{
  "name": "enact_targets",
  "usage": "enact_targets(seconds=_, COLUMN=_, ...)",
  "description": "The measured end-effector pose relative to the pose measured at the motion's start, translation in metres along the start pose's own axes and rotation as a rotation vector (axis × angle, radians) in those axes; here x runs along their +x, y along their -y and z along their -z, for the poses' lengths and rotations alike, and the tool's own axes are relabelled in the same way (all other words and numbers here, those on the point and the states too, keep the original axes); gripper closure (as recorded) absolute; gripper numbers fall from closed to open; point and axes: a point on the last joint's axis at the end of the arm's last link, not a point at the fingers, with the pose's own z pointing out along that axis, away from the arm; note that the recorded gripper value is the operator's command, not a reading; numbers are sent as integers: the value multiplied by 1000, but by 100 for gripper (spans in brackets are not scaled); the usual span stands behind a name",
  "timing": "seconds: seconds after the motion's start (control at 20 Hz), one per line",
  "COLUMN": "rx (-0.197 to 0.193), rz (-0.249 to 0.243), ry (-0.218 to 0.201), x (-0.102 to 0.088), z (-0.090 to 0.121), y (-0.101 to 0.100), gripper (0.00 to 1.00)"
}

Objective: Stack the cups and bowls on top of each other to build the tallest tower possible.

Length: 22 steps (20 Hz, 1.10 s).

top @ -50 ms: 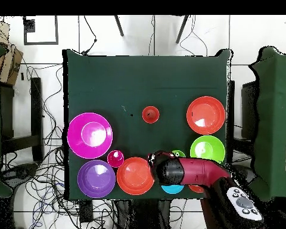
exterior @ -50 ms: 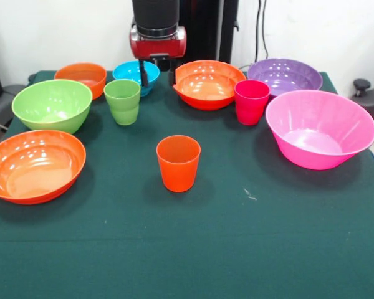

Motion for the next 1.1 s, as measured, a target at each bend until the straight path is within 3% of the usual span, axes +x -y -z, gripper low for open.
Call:
enact_targets(seconds=0.45, rx=-11, rz=-17, ry=-7, x=7, z=-6, y=13, gripper=0)
enact_targets(seconds=1.1, rx=22, rz=-32, ry=45, x=-5, z=16, y=31, gripper=0)
